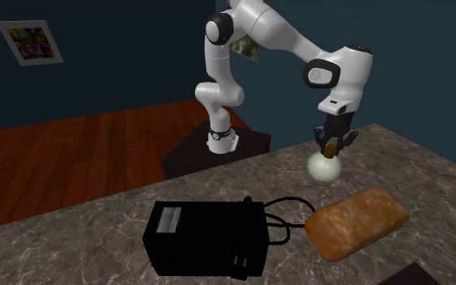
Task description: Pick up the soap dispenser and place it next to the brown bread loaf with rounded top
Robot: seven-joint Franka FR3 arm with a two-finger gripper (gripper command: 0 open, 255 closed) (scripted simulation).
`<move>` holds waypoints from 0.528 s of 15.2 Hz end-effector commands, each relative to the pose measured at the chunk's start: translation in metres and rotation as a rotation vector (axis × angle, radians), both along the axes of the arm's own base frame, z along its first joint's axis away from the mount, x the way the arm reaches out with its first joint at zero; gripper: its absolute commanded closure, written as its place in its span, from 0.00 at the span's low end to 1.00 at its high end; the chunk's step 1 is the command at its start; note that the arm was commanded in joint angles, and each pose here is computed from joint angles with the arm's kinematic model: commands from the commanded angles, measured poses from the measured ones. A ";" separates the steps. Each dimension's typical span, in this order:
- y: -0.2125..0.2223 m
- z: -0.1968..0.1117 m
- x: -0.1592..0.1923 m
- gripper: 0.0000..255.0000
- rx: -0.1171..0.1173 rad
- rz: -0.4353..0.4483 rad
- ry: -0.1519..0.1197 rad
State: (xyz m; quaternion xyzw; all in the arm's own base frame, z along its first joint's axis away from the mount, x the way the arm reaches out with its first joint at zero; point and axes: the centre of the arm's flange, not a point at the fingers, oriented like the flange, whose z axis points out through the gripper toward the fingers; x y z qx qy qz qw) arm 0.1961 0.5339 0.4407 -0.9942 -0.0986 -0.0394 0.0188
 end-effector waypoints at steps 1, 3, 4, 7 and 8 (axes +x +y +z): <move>0.000 -0.010 -0.001 1.00 0.001 0.000 -0.001; 0.000 -0.021 -0.001 1.00 0.001 0.000 -0.001; 0.000 -0.023 -0.001 1.00 0.001 0.000 -0.001; 0.000 -0.023 -0.001 1.00 0.001 0.000 -0.001; 0.000 -0.023 -0.001 1.00 0.001 0.000 -0.001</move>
